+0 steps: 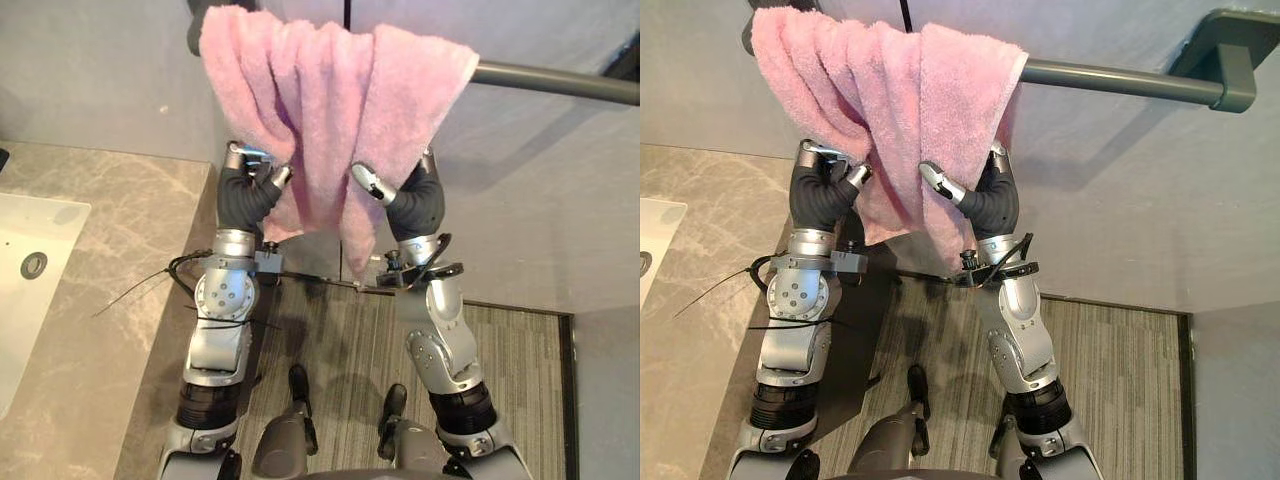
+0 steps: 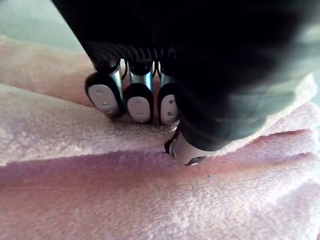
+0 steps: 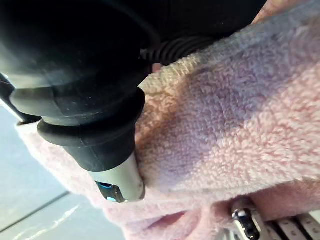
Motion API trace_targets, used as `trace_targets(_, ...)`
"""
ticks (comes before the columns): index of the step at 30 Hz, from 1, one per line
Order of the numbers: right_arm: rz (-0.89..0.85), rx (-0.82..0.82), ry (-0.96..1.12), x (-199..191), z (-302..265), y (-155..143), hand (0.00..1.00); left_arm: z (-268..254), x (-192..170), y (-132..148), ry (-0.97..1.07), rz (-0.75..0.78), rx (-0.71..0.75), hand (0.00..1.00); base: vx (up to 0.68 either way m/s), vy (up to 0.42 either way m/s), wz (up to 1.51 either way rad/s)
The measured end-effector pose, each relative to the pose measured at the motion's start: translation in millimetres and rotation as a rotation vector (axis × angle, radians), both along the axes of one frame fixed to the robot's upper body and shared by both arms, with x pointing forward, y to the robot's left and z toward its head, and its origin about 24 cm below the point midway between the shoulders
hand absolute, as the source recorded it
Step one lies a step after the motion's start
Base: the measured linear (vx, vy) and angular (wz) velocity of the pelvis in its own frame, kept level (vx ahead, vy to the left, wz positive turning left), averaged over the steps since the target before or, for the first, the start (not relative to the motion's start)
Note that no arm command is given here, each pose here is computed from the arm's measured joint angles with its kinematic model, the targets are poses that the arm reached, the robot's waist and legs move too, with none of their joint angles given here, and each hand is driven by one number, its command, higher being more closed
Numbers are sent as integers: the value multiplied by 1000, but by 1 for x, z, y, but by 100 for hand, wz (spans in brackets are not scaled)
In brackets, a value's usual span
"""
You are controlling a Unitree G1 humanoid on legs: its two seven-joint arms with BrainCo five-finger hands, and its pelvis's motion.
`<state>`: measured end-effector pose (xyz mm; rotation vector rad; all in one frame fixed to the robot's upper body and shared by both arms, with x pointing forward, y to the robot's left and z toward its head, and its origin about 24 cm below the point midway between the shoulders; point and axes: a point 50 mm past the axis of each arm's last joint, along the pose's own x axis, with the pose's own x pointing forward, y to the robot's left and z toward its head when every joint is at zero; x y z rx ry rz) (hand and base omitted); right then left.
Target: Organize washtable
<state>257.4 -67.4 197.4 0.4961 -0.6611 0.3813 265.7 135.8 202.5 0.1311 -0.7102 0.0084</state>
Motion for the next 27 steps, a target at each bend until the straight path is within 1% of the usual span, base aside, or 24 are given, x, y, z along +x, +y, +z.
trace_targets(3,-16,10,-12,-1,1,-4,100,-2,0,1,4,17,-31,100,-19,3,-4)
trace_targets(5,-33,7,-13,-1,0,-7,100,-1,-2,7,-3,46,-46,100,-27,6,-5)
trace_targets(10,-151,29,-16,0,-1,-34,100,6,-10,18,-58,105,-61,100,0,0,0)
trace_targets(13,-191,31,-52,-3,5,-45,100,4,-13,19,-60,104,-59,100,1,1,-1)
trace_targets(27,-226,24,-89,-15,7,-57,100,6,-16,19,-81,100,-61,100,1,2,-4)
